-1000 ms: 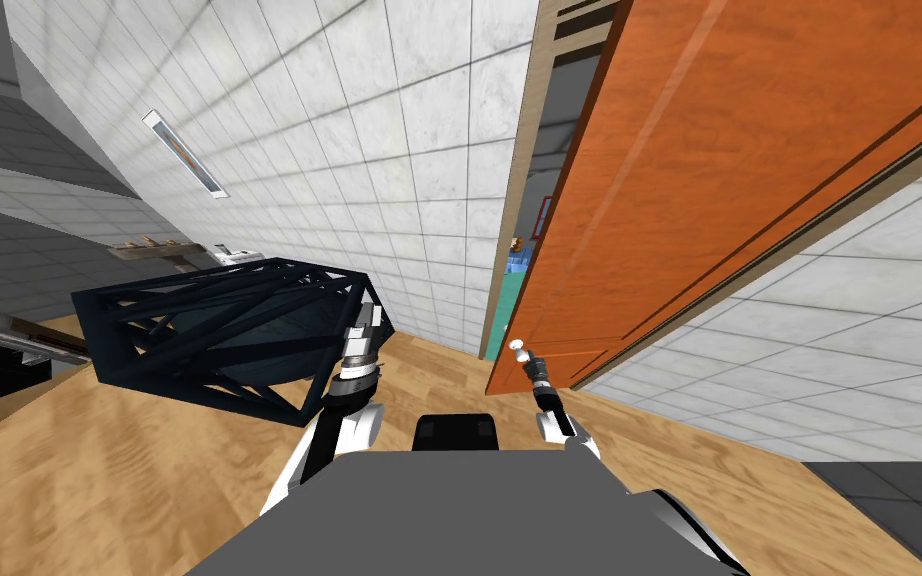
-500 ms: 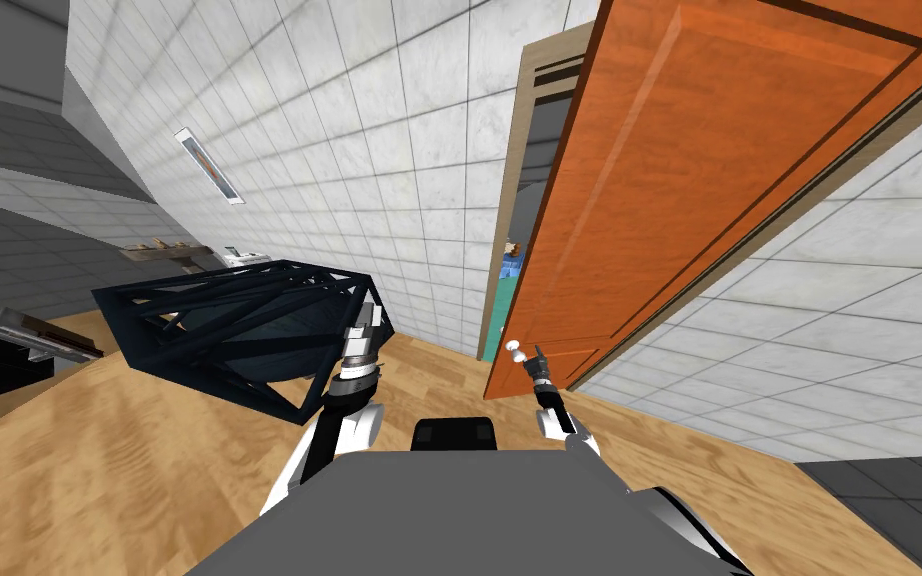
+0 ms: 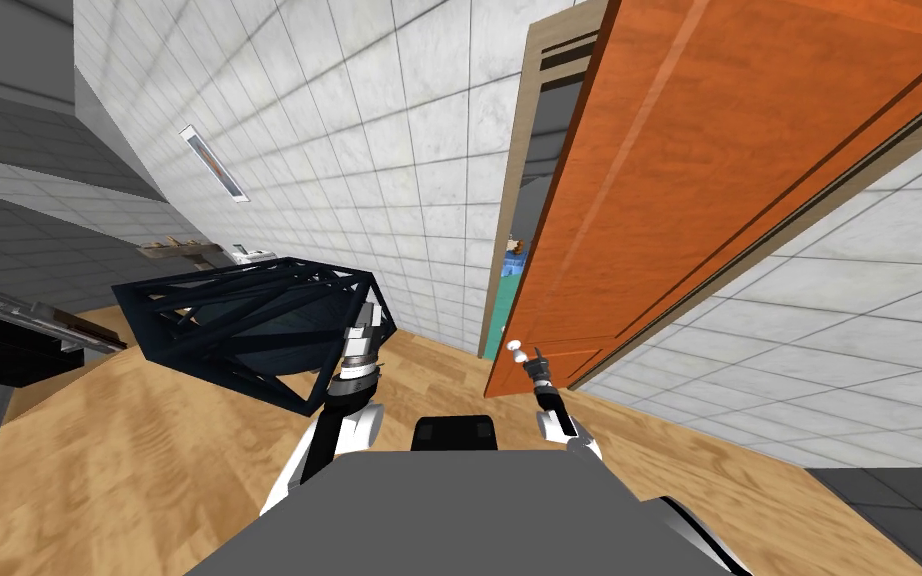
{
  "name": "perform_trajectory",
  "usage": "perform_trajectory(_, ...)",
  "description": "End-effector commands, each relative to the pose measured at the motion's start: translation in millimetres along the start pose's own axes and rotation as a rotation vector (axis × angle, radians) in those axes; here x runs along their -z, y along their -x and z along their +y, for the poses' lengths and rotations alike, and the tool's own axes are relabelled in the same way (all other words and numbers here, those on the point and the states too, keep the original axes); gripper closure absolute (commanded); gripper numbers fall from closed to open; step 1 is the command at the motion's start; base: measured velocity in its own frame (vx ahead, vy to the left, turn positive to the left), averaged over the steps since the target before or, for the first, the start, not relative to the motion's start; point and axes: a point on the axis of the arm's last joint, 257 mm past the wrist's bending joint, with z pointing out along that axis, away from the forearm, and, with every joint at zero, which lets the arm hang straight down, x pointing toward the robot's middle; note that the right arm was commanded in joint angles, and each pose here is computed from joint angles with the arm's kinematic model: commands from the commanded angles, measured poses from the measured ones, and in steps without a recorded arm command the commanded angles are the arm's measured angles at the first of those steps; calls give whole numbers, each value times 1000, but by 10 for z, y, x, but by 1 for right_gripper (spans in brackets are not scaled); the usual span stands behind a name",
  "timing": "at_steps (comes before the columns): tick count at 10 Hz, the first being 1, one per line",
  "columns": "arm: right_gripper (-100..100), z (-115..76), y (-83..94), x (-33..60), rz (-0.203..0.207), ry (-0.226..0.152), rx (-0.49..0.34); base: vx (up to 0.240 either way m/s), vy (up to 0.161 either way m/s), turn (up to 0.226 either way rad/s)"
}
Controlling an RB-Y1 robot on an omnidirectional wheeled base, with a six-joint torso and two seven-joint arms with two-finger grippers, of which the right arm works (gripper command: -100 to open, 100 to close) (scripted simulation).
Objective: Pull the door open
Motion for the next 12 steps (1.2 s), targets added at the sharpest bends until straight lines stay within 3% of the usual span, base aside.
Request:
perform_trajectory(1,-100,-198,-178,-7,22,-22,-52,-42,-24,17)
perform_trajectory(6,-100,-232,-213,3,14,-21,-212,-51,-22,41)
perform_trajectory(8,-100,-232,-213,3,14,-21,-213,-29,0,7)
perform_trajectory(10,-100,-258,-237,12,8,-20,-304,-62,-32,70)
perform_trajectory(12,-100,-258,-237,12,8,-20,-322,-34,-14,28)
